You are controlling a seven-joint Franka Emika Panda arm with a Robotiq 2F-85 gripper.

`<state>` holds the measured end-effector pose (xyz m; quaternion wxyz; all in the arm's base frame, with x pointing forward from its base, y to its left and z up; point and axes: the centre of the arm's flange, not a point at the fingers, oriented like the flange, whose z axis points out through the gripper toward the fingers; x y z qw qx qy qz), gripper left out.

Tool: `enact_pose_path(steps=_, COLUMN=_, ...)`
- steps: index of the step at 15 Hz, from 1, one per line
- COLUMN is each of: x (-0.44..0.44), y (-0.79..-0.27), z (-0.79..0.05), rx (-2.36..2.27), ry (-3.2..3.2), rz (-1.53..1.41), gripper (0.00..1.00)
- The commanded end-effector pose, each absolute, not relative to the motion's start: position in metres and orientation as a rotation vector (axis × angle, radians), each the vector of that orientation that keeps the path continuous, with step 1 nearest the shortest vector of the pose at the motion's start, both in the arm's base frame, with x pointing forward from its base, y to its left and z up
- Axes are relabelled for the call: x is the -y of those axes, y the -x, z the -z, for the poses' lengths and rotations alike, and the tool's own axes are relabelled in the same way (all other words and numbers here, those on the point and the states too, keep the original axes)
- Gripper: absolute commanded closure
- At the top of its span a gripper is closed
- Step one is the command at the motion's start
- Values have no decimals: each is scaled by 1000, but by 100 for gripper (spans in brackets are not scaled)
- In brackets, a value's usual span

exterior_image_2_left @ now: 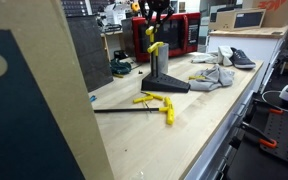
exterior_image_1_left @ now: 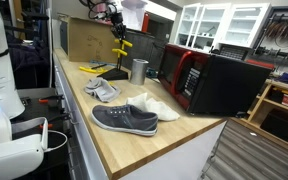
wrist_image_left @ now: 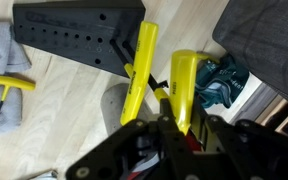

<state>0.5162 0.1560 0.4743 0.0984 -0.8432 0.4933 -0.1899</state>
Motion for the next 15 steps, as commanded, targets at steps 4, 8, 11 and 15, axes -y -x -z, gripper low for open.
enact_pose_path(steps=4, x=-145, y=-508, z=-472, rx=-1447, ry=2467, rz=637, gripper=94)
enact_pose_path(steps=8, x=-136, y=-507, z=-462, rx=-1451, ry=2492, rz=662, gripper=94)
enact_pose_path(steps=11, x=-130, y=-507, z=-455, rx=-1452, ry=2498, rz=678, gripper=94)
enact_pose_path(steps=15, x=-126, y=-508, z=-453, rx=-1471, ry=2479, rz=681, gripper=50)
